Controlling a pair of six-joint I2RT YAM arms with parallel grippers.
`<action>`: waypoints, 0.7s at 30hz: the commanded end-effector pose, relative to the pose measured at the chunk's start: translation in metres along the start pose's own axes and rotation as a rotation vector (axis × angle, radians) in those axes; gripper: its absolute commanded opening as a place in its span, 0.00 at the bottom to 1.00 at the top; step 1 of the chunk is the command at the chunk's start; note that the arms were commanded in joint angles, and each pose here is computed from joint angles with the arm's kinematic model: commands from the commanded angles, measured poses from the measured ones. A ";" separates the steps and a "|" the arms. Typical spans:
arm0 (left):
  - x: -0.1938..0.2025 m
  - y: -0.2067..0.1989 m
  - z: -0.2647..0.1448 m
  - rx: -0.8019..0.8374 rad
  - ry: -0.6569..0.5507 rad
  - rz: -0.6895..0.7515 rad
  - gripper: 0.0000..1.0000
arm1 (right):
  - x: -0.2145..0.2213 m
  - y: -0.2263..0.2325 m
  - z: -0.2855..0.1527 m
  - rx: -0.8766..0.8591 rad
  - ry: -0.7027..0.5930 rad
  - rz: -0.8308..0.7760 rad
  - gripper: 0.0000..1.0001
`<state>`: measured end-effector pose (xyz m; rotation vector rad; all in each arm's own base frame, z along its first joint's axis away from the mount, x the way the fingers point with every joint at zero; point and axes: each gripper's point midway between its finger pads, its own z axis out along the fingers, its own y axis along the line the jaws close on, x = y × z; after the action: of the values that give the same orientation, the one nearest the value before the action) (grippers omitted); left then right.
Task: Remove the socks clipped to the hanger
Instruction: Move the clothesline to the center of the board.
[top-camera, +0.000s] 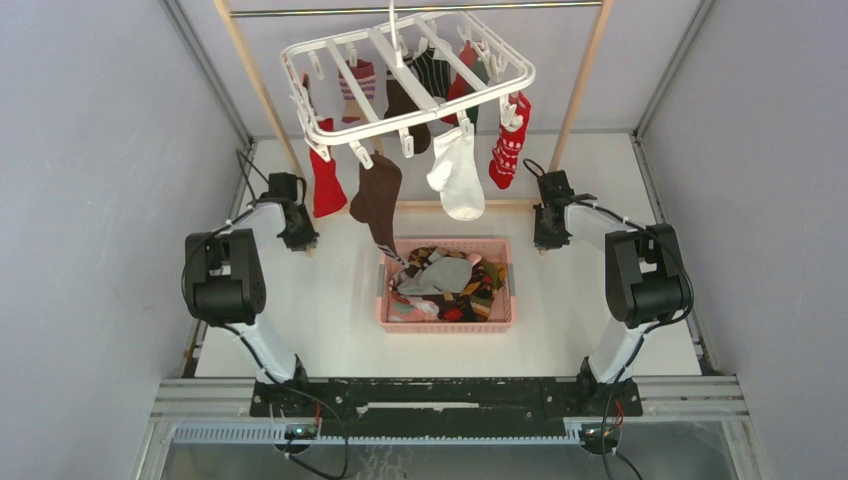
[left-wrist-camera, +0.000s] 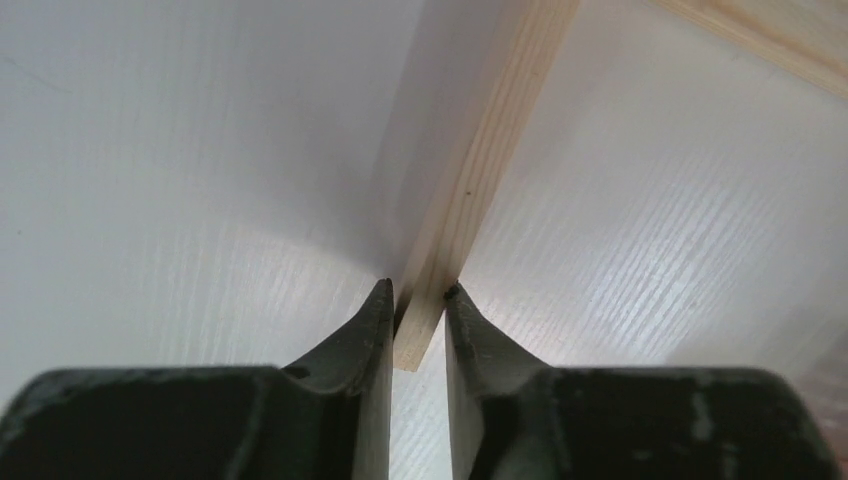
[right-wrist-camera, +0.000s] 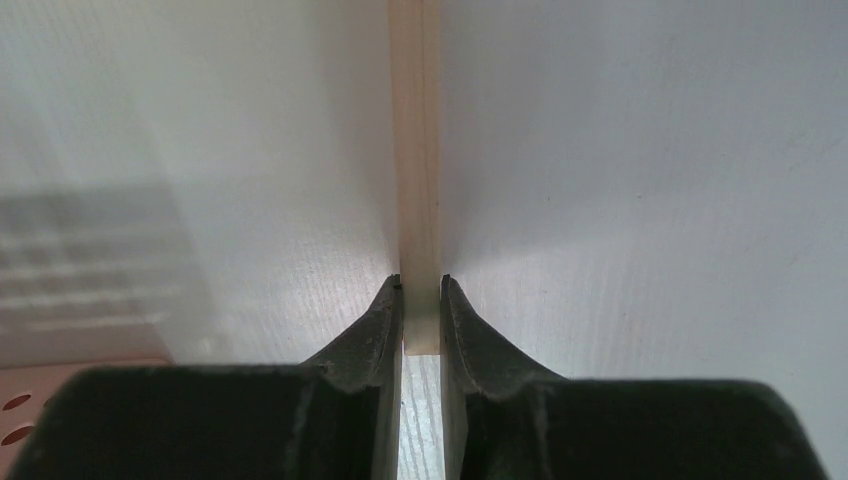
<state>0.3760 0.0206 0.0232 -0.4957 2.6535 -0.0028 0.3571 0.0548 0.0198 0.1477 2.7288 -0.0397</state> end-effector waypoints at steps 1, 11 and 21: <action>0.008 -0.003 -0.012 -0.009 -0.004 -0.139 0.30 | 0.008 0.012 -0.014 -0.083 0.027 0.051 0.12; 0.015 -0.007 -0.009 0.000 -0.021 -0.167 0.60 | 0.015 0.013 -0.021 -0.099 0.021 0.065 0.36; 0.003 -0.015 -0.053 0.030 -0.133 -0.168 1.00 | -0.006 0.017 -0.073 -0.184 -0.143 0.123 0.48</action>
<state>0.3540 0.0029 0.0337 -0.6895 2.5759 -0.0445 0.3273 0.0664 0.0498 0.2178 2.6899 0.1227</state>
